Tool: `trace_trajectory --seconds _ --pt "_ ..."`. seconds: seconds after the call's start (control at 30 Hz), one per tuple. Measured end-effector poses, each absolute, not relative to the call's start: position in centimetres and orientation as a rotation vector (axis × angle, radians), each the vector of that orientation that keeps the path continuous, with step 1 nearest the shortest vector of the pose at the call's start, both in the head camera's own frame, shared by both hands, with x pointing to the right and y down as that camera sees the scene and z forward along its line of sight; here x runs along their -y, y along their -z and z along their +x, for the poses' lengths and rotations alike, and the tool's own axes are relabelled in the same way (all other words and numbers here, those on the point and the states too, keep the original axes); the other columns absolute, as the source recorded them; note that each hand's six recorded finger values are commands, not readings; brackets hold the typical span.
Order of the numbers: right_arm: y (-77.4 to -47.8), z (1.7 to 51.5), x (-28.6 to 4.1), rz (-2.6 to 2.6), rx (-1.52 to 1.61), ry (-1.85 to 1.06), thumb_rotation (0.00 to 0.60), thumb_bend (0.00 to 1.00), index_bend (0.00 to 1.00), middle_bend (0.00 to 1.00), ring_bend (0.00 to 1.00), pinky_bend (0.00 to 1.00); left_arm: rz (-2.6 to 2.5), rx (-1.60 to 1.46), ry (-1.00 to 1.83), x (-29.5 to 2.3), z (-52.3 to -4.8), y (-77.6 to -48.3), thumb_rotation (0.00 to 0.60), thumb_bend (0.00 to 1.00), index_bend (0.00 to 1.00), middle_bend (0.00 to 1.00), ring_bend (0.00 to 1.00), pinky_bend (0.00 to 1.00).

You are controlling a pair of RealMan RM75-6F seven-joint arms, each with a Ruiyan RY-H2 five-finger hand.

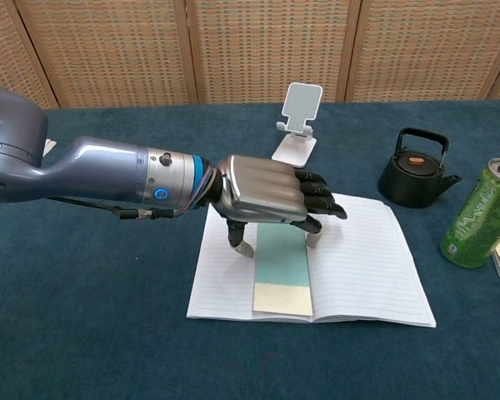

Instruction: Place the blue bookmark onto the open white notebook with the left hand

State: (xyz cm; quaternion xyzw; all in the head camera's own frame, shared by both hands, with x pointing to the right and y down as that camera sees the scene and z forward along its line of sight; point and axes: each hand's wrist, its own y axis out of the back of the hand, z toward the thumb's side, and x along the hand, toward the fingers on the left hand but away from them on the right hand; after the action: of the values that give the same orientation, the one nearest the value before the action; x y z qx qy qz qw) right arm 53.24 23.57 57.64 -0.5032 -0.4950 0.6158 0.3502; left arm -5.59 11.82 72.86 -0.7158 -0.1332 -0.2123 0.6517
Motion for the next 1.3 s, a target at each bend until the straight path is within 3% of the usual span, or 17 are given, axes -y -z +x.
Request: trace_trajectory --seconds 0.37,0.47,0.63,0.73,1.3 --pt "-57.7 52.8 -23.6 -1.311 1.268 -1.585 0.600 0.11 0.10 0.00 0.00 0.00 -1.728 0.274 0.548 -11.0 -7.6 -72.2 0.600 0.26 0.00 0.00 0.00 0.00" --pt "-57.6 52.5 -23.6 -1.314 1.263 -1.575 0.600 0.11 0.10 0.00 0.00 0.00 -1.771 0.281 0.578 -10.8 -8.7 -71.7 0.600 0.43 0.00 0.00 0.00 0.00" --pt "-57.5 52.2 -23.5 -1.315 1.257 -1.565 0.600 0.11 0.10 0.00 0.00 0.00 -1.784 0.300 0.618 -10.3 -10.5 -70.9 0.600 0.84 0.00 0.00 0.00 0.00" --pt "-57.3 52.0 -23.5 -1.315 1.254 -1.557 0.600 0.11 0.10 0.00 0.00 0.00 -1.775 0.309 0.634 -10.3 -11.3 -70.8 0.600 0.98 0.00 0.00 0.00 0.02" --pt "-56.7 51.6 -23.4 -1.310 1.259 -1.529 0.600 0.11 0.10 0.00 0.00 0.00 -1.767 0.359 0.692 -11.5 -11.0 -71.9 0.600 1.00 0.11 0.00 0.00 0.07"
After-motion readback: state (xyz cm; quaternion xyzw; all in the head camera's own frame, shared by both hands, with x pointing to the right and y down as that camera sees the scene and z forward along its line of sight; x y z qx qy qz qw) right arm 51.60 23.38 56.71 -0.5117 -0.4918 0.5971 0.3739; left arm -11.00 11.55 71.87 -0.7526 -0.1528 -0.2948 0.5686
